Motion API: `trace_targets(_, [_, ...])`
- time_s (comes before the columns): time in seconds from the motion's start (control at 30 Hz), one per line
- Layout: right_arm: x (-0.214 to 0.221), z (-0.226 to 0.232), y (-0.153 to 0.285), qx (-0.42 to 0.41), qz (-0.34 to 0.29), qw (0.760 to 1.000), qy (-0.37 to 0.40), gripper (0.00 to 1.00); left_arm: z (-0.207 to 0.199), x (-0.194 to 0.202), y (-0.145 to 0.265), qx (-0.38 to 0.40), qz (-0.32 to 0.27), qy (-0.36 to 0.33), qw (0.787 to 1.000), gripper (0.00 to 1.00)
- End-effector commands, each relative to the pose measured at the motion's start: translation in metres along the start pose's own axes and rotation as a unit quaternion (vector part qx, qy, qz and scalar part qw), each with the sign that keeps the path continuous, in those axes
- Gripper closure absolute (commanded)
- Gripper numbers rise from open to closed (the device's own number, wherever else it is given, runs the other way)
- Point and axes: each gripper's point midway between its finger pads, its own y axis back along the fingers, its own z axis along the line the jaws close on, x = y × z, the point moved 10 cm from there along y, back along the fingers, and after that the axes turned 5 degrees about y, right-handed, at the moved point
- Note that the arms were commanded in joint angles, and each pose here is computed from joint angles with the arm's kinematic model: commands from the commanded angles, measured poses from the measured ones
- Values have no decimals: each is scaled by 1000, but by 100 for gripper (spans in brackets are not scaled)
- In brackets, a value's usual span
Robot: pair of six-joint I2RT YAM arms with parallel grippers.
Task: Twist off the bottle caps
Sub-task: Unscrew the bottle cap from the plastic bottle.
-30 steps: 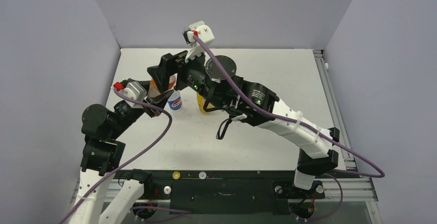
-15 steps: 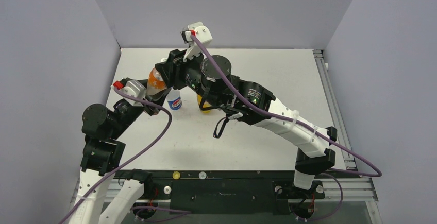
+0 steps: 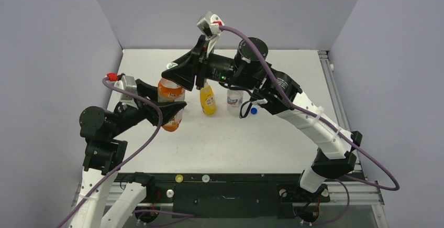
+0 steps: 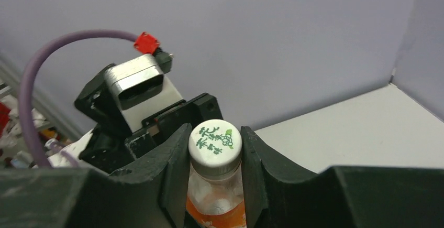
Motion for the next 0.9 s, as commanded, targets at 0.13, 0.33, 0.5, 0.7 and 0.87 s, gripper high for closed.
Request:
trace_targets(0.13, [-37,47,29,-263,-69,961,44,100,-44,-8,7,196,79,128,969,100])
trace_targets(0.33, [-39,47,30,-258,-61,963,56,100,-46,-4,10,205,99,128,965,100])
trace_targets(0.5, [-40,36,36,-77,-59,993,70,24,-35,-1,8,145,68,53,986,100])
trace_targets(0.7, [-32,43,27,114,-53,990,69,20,-6,0,10,-12,33,-71,997,99])
trace_targets(0.87, [-18,34,9,213,-31,976,38,22,8,-3,15,-89,8,-139,986,99])
